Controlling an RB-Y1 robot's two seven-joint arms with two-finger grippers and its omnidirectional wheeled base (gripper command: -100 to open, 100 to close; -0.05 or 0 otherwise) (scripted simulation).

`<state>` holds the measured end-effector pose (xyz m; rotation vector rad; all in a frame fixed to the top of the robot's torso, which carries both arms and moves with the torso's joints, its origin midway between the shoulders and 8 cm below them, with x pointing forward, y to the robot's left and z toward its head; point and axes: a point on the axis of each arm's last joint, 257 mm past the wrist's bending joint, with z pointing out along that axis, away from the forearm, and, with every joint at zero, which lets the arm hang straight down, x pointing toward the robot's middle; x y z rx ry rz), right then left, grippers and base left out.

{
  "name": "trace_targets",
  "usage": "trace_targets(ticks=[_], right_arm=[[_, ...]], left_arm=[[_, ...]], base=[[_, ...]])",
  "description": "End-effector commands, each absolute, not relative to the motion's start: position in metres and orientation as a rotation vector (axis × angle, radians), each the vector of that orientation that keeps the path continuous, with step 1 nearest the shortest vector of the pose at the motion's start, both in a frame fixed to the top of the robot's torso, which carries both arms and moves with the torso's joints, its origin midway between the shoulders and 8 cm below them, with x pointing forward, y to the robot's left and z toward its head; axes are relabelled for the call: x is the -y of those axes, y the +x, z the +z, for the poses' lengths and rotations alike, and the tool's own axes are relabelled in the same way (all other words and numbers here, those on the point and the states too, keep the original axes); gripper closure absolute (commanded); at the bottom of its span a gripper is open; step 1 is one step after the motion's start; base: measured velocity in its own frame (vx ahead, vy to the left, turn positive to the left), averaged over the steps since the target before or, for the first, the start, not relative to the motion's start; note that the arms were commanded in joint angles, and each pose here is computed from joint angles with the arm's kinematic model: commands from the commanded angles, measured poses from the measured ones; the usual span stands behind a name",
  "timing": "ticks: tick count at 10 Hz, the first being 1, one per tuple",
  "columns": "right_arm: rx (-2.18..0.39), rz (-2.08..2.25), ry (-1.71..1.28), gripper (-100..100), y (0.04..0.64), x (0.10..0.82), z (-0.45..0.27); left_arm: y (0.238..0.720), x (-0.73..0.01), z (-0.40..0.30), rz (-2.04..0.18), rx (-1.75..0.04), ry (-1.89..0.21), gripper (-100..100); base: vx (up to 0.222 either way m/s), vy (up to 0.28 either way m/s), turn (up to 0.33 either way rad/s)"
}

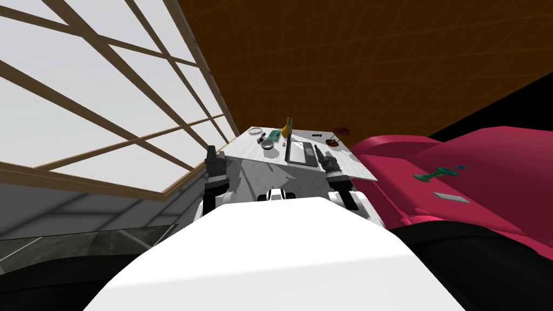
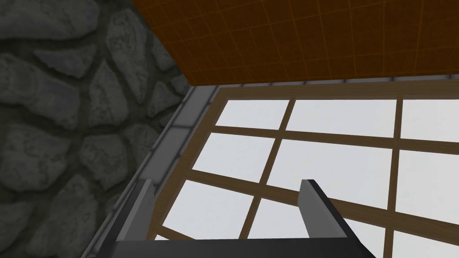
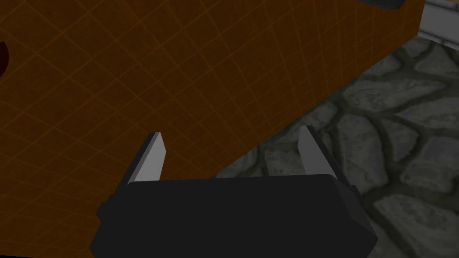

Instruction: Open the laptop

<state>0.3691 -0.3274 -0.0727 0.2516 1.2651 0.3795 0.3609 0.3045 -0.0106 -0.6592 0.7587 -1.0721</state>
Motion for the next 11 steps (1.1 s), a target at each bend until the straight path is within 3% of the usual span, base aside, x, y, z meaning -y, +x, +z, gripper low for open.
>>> trace_targets(ticks=[1, 11], right_arm=[[-1.324, 0.239, 0.178, -100, 0.368, 0.343, -0.084], [-1.495, -0.287, -0.163, -100, 0.359, 0.415, -0.11]], left_arm=[[0.361, -0.304, -0.011, -1.072, -0.759, -0.659, 0], [0.361, -0.304, -0.011, -1.072, -0.759, -0.659, 0]], base=[[0.118, 0.226, -0.088], [0.104, 0.219, -0.078]])
